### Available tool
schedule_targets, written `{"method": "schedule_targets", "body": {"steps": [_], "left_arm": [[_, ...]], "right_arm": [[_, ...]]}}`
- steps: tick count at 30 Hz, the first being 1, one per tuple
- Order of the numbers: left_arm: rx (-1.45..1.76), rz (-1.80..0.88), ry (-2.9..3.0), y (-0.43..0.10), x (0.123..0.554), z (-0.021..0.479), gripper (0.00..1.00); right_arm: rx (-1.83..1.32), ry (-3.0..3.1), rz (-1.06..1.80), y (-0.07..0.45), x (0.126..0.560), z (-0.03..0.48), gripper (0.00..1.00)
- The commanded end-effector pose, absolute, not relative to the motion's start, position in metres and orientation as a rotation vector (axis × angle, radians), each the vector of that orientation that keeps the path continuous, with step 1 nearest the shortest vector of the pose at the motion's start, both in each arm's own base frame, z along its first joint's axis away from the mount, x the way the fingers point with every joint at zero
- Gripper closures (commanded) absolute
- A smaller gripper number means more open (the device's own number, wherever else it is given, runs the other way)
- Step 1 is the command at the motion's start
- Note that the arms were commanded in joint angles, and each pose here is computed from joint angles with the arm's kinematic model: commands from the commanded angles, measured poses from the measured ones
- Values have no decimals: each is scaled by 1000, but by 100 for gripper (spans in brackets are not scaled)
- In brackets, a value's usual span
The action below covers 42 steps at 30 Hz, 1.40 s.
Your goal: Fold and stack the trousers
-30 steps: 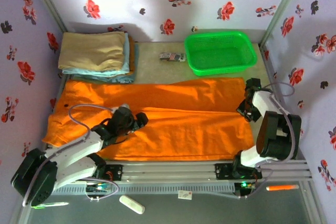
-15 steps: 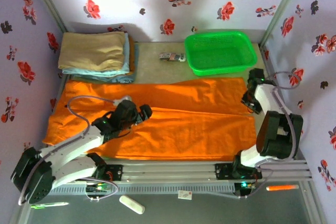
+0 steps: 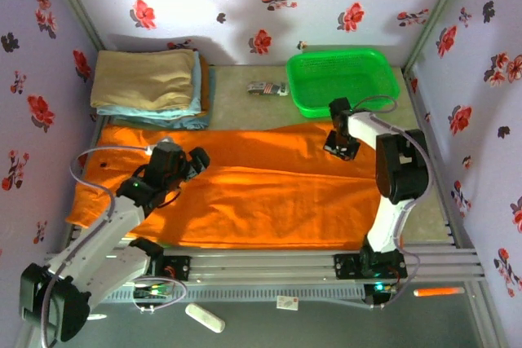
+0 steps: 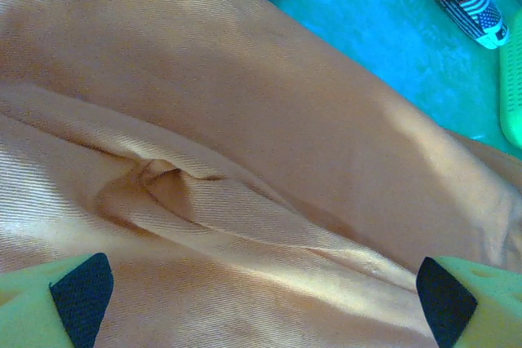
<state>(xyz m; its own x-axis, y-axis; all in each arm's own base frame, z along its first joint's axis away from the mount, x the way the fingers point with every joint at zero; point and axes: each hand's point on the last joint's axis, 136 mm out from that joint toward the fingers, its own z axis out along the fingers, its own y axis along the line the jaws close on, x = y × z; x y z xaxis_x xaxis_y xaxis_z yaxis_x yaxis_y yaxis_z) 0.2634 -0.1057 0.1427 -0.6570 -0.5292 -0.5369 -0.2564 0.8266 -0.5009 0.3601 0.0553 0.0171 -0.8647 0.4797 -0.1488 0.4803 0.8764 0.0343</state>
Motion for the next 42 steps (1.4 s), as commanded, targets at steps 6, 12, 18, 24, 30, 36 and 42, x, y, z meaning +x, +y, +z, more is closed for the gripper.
{"method": "schedule_targets", "body": {"steps": [6,12,18,24,30,36,42], "left_arm": [[-588,-469,2316,-93,260,145,0],[-616,-426,2303,-78,264,158,0],[-652,-399,2284,-63,264,167,0],[-708,-380,2312,-56,265,145,0],[-773,-369,2356,-54,265,97,0],[-780,-357,2406,-57,276,65,1],[-870,-425,2452,-64,267,32,6]], "right_arm": [[839,2998,-124,-1,333,-1,100],[931,2956,-195,-39,333,5,100],[1050,2899,-193,-63,341,9,100],[999,2833,-74,-49,361,40,85],[886,2755,36,-5,331,80,57],[920,2835,304,37,268,42,67],[996,2906,217,25,252,7,86]]}}
